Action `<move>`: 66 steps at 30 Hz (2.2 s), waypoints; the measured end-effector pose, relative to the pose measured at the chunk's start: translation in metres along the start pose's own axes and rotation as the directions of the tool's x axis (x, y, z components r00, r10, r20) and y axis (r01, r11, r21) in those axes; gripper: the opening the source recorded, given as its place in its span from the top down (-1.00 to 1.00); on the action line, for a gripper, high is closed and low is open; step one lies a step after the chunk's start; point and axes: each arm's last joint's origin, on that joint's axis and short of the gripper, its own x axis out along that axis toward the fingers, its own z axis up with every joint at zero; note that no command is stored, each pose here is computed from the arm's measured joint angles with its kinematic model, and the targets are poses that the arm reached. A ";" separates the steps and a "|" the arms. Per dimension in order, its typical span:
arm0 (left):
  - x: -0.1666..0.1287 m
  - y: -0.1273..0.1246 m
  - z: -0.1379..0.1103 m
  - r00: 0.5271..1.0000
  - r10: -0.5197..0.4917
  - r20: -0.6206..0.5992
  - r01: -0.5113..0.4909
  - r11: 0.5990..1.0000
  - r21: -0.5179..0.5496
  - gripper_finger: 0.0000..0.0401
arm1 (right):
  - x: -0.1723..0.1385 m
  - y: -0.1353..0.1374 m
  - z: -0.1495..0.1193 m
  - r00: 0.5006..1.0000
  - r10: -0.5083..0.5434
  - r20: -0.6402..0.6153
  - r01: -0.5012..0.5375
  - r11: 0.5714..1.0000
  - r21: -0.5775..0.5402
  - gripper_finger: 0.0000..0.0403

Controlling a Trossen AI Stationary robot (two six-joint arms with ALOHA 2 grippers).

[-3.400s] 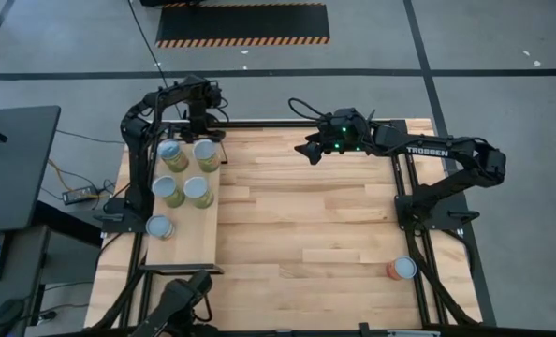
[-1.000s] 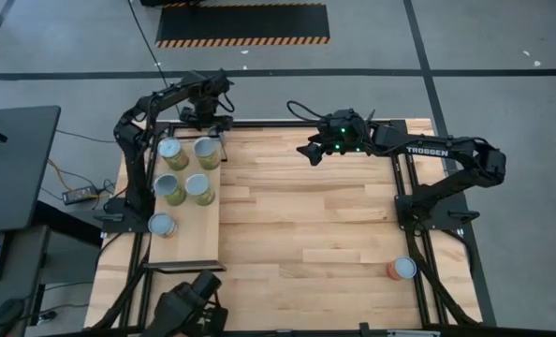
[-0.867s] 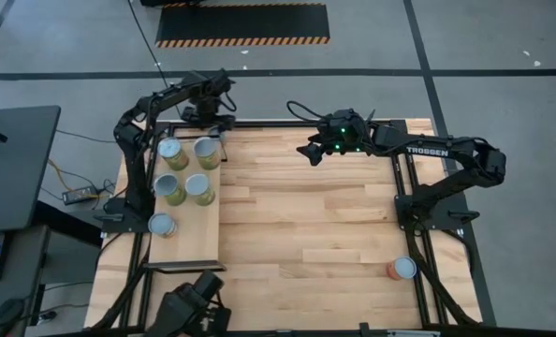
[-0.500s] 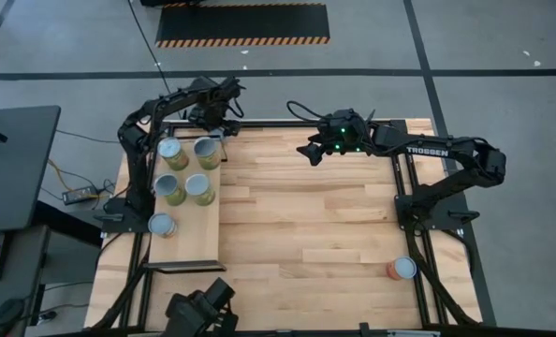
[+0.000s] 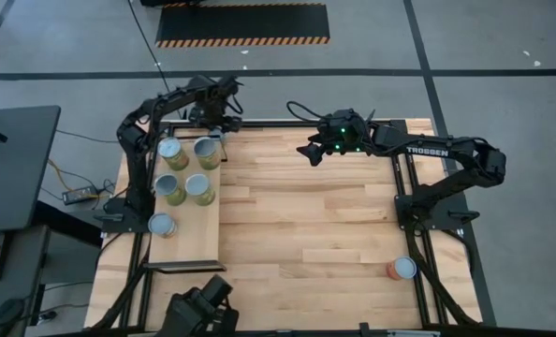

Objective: Pick and place cans onto a shelf
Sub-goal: Put the canned corn on the shelf

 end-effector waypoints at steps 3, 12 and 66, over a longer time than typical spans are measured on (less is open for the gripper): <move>0.000 0.007 0.002 1.000 -0.021 -0.017 0.020 0.999 -0.045 -0.32 | 0.000 0.000 0.000 1.000 0.002 -0.001 -0.002 1.000 -0.009 -0.73; 0.001 0.019 0.008 1.000 -0.019 -0.006 0.018 0.997 -0.080 -0.94 | 0.000 0.000 0.000 1.000 0.002 -0.001 -0.002 1.000 -0.010 -0.73; 0.027 0.017 -0.004 0.998 0.023 -0.051 -0.023 1.000 0.013 -0.81 | 0.000 0.000 0.002 1.000 -0.012 0.022 0.012 1.000 -0.017 -0.73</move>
